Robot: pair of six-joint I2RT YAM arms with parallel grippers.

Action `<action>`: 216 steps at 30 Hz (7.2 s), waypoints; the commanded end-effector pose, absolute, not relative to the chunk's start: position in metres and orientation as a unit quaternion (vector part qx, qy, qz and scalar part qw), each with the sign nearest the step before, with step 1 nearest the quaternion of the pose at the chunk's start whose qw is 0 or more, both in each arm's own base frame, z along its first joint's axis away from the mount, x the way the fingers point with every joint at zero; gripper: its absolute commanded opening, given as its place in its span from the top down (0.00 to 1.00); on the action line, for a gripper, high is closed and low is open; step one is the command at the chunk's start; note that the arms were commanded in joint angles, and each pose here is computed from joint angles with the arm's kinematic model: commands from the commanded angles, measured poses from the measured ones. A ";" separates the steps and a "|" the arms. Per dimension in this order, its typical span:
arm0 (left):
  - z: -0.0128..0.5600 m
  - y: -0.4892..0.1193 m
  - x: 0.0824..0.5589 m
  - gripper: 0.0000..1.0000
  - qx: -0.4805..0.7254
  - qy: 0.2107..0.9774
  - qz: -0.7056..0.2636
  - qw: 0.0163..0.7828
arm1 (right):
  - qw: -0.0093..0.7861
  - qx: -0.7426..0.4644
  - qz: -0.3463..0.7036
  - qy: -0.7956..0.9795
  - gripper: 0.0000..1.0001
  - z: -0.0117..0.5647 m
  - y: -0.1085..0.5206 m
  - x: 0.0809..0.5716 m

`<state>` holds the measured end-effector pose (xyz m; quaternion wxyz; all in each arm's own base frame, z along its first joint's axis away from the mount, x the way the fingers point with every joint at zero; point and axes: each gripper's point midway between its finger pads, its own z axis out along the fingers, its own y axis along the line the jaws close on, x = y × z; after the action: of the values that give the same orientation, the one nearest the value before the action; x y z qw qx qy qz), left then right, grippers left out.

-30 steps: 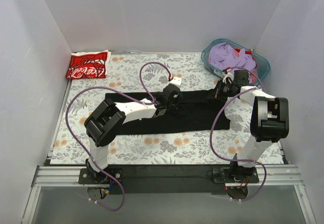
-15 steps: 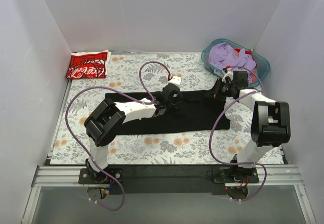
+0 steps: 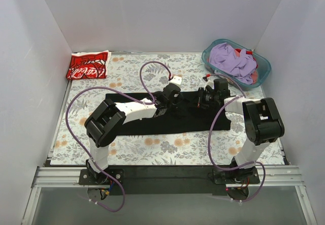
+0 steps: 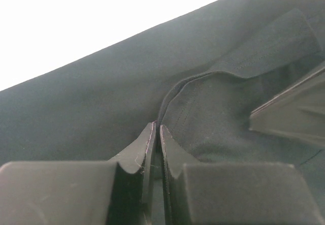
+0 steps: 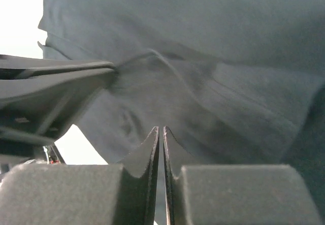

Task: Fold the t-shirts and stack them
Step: Fold the tshirt

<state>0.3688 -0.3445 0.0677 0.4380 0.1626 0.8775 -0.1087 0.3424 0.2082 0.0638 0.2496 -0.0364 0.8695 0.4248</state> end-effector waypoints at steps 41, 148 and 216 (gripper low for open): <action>0.099 -0.382 0.347 1.00 0.227 0.846 -0.165 0.454 | 0.227 -0.005 0.465 0.856 0.86 0.057 0.208 0.324; 0.057 -0.392 0.297 1.00 0.328 0.833 -0.240 0.376 | 0.339 0.092 0.452 0.820 0.98 0.052 0.151 0.424; 0.077 -0.390 0.276 0.90 0.355 0.830 -0.261 0.342 | 0.309 0.103 0.276 0.904 0.93 0.051 0.082 0.328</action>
<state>0.2759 -0.3834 0.0456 0.3246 0.3626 0.8403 -0.2390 0.3251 0.0881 0.0452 0.2930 0.1123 0.9037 0.2913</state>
